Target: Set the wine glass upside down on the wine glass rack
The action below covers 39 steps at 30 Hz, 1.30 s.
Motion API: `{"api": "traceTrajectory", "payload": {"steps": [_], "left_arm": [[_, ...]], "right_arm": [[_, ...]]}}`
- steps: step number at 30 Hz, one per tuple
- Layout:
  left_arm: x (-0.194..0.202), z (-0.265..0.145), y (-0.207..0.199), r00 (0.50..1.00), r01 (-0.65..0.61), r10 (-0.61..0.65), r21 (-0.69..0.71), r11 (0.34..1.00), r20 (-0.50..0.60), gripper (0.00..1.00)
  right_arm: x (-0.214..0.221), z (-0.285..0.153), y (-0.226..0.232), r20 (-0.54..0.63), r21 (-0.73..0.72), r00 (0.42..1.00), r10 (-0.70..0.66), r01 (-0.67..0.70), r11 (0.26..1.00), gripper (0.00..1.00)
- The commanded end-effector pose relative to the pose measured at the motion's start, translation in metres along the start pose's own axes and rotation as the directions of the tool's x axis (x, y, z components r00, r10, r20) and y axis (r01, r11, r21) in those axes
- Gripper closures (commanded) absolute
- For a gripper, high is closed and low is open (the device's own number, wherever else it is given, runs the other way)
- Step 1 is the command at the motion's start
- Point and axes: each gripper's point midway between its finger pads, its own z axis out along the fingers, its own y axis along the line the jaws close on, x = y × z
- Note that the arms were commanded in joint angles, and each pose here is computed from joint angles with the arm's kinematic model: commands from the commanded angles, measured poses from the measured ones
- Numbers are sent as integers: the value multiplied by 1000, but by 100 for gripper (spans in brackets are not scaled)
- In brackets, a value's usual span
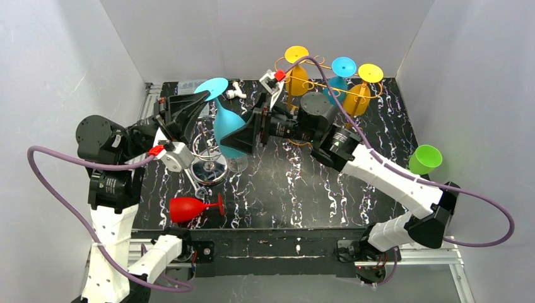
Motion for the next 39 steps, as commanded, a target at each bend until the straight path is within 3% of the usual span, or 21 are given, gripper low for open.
{"api": "traceTrajectory", "payload": {"steps": [1, 5, 10, 16, 20, 21, 22, 23, 24, 27, 31, 34, 39], "left_arm": [[-6, 1, 8, 997, -75, 75, -22, 997, 18, 100], [-6, 0, 8, 997, -80, 81, -27, 996, 13, 100], [-7, 0, 8, 994, -105, 105, -25, 994, 14, 100], [-6, 0, 10, 994, -104, 105, -28, 994, 9, 100], [-3, 0, 12, 994, -105, 105, -38, 994, -5, 100], [-2, -1, 13, 994, -105, 105, -42, 994, -9, 94], [-2, -1, 15, 995, -104, 104, -50, 993, -15, 58], [0, -1, 16, 995, -101, 100, -58, 993, -23, 36], [1, -2, 18, 994, -102, 100, -65, 993, -33, 6], [7, -5, 23, 995, -73, 65, -97, 993, -79, 2], [25, -12, 20, 982, 55, -78, -134, 989, -170, 2], [44, -18, 13, 947, 173, -215, -184, 967, -238, 2], [55, -26, 1, 906, 254, -312, -221, 942, -287, 2]], "right_arm": [[-11, 12, 41, 71, -160, 997, -28, 39, 986, 2], [-13, 17, 43, 90, -168, 995, -40, 54, 984, 2], [5, 23, 44, 24, -199, 998, -51, 55, 978, 2], [22, 18, 31, -37, -141, 997, -65, 60, 988, 28], [10, 10, 29, -13, -89, 993, -120, 119, 989, 27], [6, 8, 29, -7, -75, 990, -138, 137, 988, 27], [1, 5, 28, 3, -56, 988, -156, 156, 986, 26], [-4, 1, 28, 11, -37, 985, -174, 174, 984, 26], [-11, -5, 28, 28, -11, 980, -196, 196, 981, 26], [-18, -21, 12, 22, 109, 969, -245, 242, 964, 23], [-24, -58, -24, 17, 321, 957, -288, 267, 908, 23], [-18, -92, -61, 24, 493, 955, -295, 245, 835, 25], [14, -141, -105, 45, 674, 943, -329, 215, 707, 27]]}}
